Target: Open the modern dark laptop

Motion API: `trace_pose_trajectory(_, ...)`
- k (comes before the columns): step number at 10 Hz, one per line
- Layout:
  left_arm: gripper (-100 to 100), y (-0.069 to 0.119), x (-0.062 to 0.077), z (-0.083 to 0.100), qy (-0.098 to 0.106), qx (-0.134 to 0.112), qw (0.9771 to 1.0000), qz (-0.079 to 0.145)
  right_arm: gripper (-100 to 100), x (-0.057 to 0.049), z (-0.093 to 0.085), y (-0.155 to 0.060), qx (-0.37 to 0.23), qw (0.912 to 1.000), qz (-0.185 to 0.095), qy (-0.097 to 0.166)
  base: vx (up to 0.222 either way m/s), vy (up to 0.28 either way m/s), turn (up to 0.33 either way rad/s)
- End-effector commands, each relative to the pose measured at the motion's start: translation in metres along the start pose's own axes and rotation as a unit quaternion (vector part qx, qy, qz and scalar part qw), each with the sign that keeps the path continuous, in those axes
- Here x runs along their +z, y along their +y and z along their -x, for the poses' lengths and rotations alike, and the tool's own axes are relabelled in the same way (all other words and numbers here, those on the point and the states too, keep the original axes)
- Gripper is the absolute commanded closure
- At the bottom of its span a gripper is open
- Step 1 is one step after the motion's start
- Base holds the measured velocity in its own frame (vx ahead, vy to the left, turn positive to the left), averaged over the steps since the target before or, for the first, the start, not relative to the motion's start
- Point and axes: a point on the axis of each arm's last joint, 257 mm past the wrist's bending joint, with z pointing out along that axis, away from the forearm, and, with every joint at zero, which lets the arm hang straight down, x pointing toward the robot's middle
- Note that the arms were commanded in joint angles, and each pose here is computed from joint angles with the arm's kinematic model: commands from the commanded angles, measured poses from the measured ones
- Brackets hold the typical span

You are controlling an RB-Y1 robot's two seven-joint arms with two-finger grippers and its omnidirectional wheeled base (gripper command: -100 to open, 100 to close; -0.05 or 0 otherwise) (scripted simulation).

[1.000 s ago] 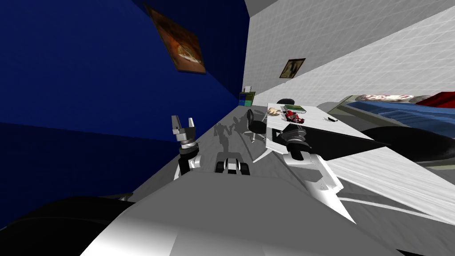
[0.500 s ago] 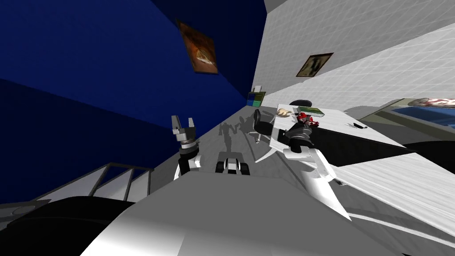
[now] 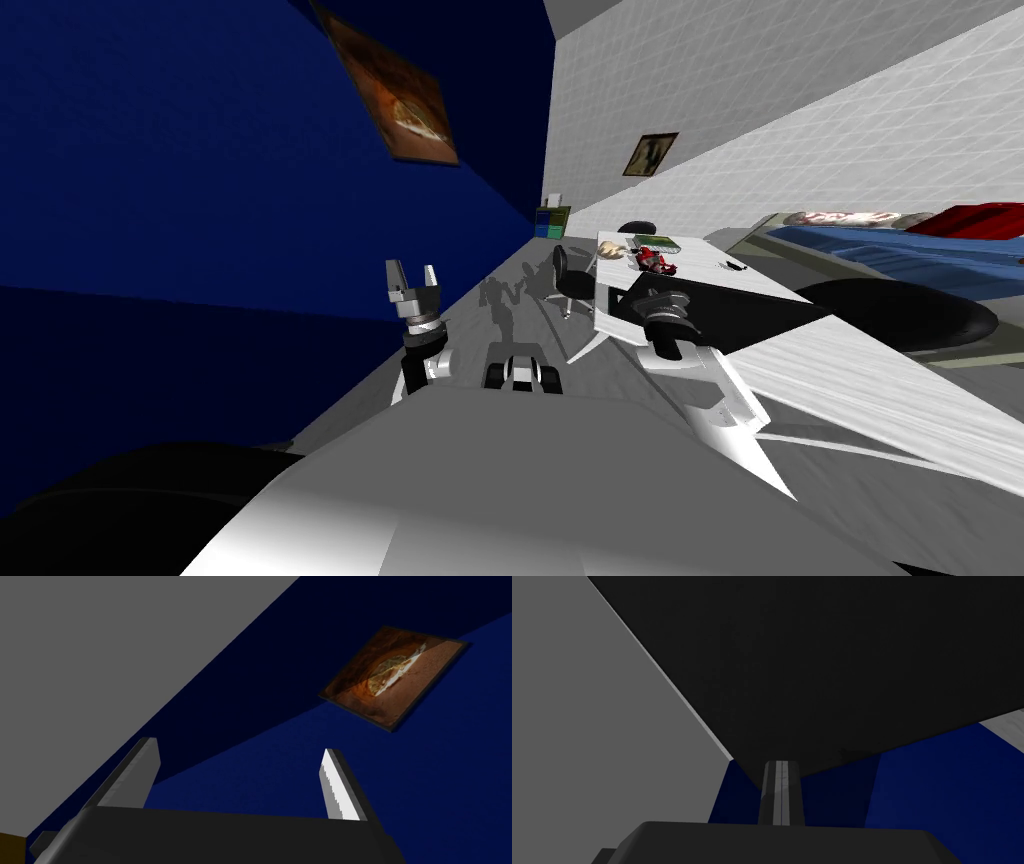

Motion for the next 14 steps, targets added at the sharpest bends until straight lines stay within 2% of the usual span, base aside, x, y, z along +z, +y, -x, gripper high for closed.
trace_pose_trajectory(1,0,0.000,0.000,0.000,0.000,0.000,1.0000,0.000,100,-0.022,0.022,0.015,0.002,0.9990,0.023,-0.039,0.163,0.040,-0.416)
trace_pose_trajectory(4,0,0.000,0.000,0.000,0.000,0.000,1.0000,0.000,100,-0.053,0.048,0.030,0.009,0.9956,0.049,-0.080,0.169,0.032,-0.315)
trace_pose_trajectory(5,0,0.000,0.000,0.000,0.000,0.000,1.0000,0.000,100,-0.043,0.043,0.025,0.007,0.9965,0.044,-0.071,0.071,0.028,-0.063)
trace_pose_trajectory(6,0,0.000,0.000,0.000,0.000,0.000,1.0000,0.000,-100,-0.046,0.041,0.022,0.014,0.9968,0.047,-0.062,0.038,-0.002,0.046)
trace_pose_trajectory(14,0,0.000,0.000,0.000,0.000,0.000,1.0000,0.000,-100,-0.058,0.037,0.005,0.027,0.9977,0.054,-0.030,0.034,-0.011,0.024)
